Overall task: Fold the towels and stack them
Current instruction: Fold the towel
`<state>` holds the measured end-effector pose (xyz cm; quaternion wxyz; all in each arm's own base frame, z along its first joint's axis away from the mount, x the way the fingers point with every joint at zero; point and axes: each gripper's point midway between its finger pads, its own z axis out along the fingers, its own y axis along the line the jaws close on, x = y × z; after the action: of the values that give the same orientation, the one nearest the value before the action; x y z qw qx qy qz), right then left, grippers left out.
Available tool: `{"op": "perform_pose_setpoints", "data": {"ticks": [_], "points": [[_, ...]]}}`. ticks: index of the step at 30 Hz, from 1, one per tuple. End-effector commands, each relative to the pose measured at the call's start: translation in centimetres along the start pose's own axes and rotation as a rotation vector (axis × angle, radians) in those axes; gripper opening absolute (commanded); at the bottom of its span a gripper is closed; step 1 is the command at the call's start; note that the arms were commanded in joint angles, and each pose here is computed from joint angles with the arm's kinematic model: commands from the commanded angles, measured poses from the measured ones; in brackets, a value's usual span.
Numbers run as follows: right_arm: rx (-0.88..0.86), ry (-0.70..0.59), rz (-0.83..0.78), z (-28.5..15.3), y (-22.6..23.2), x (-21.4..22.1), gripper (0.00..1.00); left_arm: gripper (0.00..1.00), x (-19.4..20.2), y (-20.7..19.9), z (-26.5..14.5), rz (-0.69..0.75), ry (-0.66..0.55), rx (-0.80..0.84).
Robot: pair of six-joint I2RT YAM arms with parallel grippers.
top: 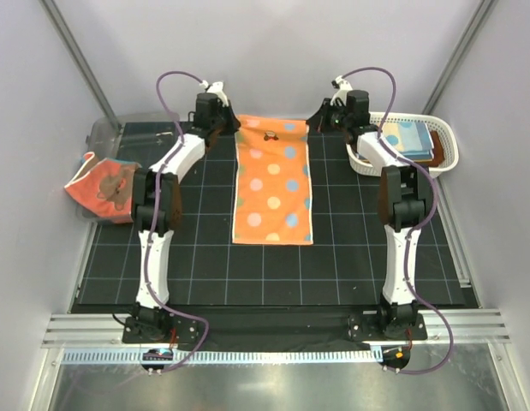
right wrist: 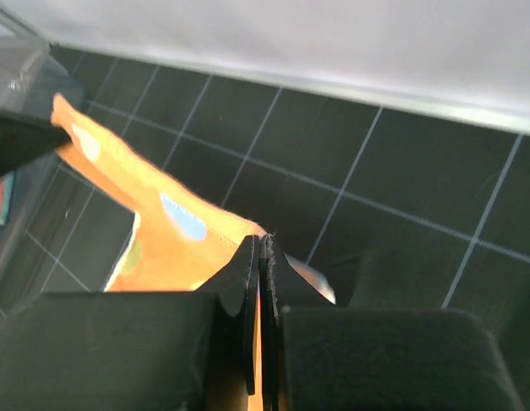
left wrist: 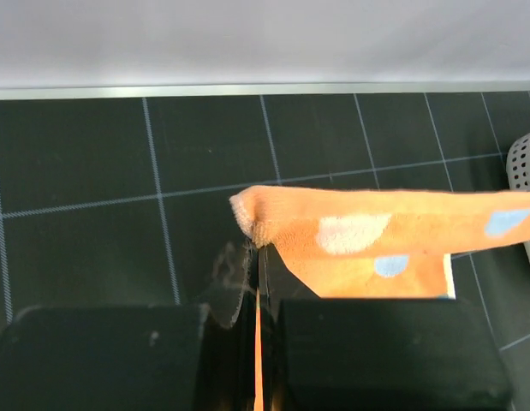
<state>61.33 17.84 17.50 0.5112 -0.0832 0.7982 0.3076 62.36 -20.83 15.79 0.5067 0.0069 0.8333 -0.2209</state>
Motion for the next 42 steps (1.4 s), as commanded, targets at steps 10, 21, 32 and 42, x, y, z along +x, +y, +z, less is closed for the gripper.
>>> {"op": "perform_pose_setpoints", "data": {"ticks": [10, 21, 32, 42], "points": [[-0.148, -0.043, -0.027, -4.4, 5.3, -0.3, 0.01, 0.00, -0.5, -4.2, -5.5, 0.048, 0.017, 0.261], [-0.092, 0.061, 0.017, -10.4, 7.7, 5.6, 0.01, 0.00, 5.6, -4.7, -12.2, -0.040, 0.149, 0.282], [-0.043, 0.117, 0.078, -14.9, 9.5, 10.7, 0.01, 0.00, 10.8, -6.4, -17.2, -0.094, 0.233, 0.280], [-0.044, 0.158, 0.113, -17.2, 11.0, 14.3, 0.01, 0.00, 14.9, -6.3, -20.3, -0.083, 0.300, 0.214]]}}
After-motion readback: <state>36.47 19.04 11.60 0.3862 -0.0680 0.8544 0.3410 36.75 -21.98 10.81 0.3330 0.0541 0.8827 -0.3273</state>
